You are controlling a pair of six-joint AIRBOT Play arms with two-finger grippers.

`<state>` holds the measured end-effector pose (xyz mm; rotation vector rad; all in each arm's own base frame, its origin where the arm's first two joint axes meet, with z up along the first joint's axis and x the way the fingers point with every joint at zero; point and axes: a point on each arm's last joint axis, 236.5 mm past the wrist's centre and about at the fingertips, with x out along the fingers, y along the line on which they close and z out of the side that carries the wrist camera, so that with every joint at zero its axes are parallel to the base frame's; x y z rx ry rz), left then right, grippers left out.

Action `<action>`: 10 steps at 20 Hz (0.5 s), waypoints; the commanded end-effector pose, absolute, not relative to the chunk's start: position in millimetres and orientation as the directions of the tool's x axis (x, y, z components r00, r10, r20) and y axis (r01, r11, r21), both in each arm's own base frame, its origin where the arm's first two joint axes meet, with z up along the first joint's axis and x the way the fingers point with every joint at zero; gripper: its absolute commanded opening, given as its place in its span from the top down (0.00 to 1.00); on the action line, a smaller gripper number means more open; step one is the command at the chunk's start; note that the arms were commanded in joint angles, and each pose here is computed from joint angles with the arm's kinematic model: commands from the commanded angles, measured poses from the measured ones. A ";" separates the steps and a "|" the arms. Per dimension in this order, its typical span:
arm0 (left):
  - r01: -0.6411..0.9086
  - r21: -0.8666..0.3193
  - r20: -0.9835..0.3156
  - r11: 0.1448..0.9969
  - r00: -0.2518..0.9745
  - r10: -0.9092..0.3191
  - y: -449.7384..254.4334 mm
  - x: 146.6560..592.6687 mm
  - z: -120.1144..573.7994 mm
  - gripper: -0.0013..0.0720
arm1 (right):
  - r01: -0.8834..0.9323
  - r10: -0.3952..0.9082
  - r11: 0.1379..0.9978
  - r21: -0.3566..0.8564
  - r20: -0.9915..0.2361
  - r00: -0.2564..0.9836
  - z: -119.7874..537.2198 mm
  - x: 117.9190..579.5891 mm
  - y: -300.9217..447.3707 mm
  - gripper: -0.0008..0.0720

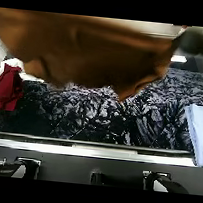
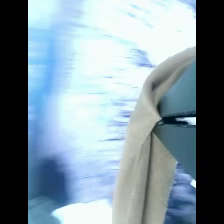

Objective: Fold the clothes and pants, and hang the long-sleeved shirts on hangers.

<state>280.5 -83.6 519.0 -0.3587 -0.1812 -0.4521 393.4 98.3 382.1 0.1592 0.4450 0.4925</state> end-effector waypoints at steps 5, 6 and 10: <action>0.533 -0.203 0.533 0.822 0.764 -0.364 -88.6 158.8 606.0 0.95 | -0.444 0.437 0.896 0.022 0.140 0.888 561.0 238.5 100.9 0.94; 0.516 -0.201 0.516 0.832 0.778 -0.358 -86.7 166.8 602.2 0.95 | -0.444 0.441 0.896 -0.015 0.146 0.886 562.8 232.8 102.2 0.94; 0.348 -0.268 0.185 0.898 0.934 -0.306 -68.1 257.1 518.9 0.95 | -0.396 0.398 0.917 0.044 -0.158 0.904 484.2 274.7 88.7 0.94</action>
